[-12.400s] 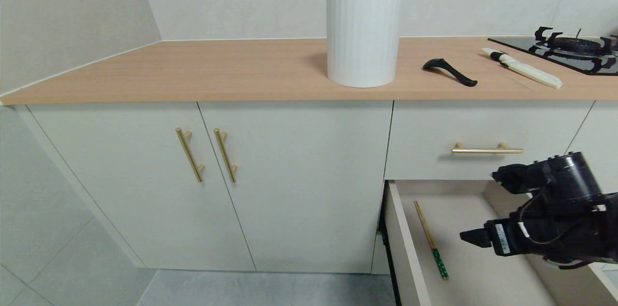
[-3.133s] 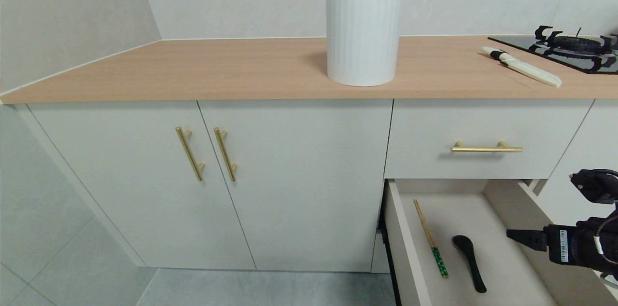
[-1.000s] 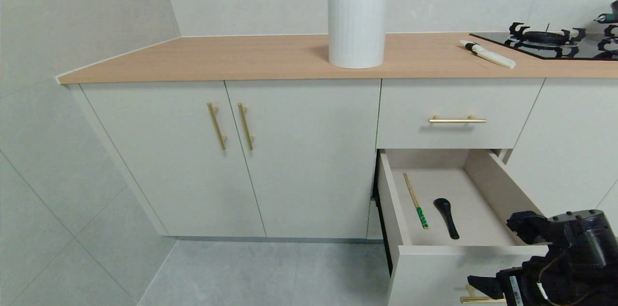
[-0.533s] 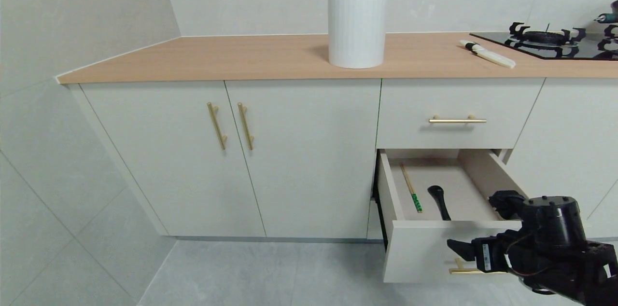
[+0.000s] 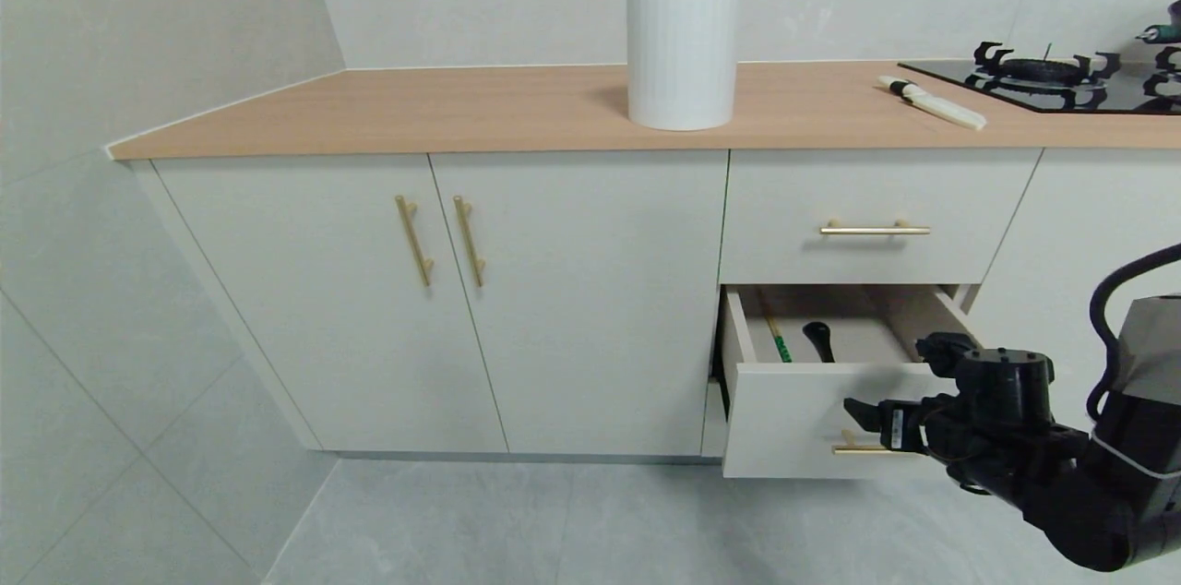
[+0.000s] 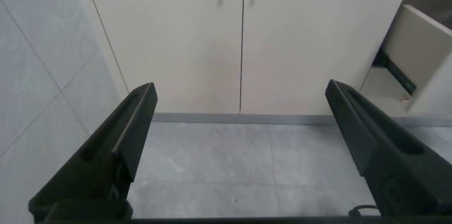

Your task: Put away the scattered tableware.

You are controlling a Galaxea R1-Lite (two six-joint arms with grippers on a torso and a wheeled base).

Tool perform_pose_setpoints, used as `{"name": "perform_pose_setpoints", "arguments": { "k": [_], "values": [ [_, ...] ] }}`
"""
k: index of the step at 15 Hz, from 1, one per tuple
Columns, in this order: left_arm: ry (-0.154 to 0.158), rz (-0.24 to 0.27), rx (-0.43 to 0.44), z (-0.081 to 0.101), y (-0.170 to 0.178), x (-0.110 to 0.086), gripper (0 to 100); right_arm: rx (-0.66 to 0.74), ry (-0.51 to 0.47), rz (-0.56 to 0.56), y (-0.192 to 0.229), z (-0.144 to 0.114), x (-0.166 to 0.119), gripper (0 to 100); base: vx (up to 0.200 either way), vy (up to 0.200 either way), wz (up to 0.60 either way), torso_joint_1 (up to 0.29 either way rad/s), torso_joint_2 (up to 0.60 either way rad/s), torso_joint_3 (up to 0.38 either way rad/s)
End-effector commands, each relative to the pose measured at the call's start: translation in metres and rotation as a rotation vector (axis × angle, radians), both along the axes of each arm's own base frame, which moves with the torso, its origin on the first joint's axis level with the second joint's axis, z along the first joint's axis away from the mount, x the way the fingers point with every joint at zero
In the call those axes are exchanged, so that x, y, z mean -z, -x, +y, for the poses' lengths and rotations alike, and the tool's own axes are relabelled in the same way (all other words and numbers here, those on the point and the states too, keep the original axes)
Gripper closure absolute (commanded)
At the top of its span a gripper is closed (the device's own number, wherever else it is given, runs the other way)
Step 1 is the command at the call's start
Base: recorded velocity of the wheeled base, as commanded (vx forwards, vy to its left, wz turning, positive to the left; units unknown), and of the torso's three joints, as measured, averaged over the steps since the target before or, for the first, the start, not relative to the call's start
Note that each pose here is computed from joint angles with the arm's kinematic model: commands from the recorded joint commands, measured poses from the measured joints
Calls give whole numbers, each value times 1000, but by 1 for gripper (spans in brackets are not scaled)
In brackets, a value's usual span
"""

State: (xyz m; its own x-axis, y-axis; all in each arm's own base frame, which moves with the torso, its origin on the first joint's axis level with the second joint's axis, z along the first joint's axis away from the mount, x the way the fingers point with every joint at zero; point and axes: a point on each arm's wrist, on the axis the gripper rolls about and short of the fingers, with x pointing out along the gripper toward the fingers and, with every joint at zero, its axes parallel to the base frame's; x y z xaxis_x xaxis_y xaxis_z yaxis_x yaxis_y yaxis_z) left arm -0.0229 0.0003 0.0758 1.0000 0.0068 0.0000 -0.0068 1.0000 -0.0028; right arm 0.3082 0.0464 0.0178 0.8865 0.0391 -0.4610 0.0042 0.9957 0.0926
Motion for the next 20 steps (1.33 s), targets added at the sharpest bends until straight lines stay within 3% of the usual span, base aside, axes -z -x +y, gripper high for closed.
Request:
{"name": "perform_pose_setpoints", "arguments": {
  "k": [1, 9, 14, 20],
  "values": [
    [0, 0, -1, 0, 0, 0, 0, 15, -1, -5, -16, -3, 9, 0, 0, 0, 0, 0, 0, 0],
    [0, 0, -1, 0, 0, 0, 0, 39, -11, -107, -65, -3, 9, 0, 0, 0, 0, 0, 0, 0],
    [0, 0, -1, 0, 0, 0, 0, 57, -17, -157, -94, -7, -5, 0, 0, 0, 0, 0, 0, 0],
    [0, 0, -1, 0, 0, 0, 0, 65, -17, -160, -124, -4, -2, 0, 0, 0, 0, 0, 0, 0]
  ]
}}
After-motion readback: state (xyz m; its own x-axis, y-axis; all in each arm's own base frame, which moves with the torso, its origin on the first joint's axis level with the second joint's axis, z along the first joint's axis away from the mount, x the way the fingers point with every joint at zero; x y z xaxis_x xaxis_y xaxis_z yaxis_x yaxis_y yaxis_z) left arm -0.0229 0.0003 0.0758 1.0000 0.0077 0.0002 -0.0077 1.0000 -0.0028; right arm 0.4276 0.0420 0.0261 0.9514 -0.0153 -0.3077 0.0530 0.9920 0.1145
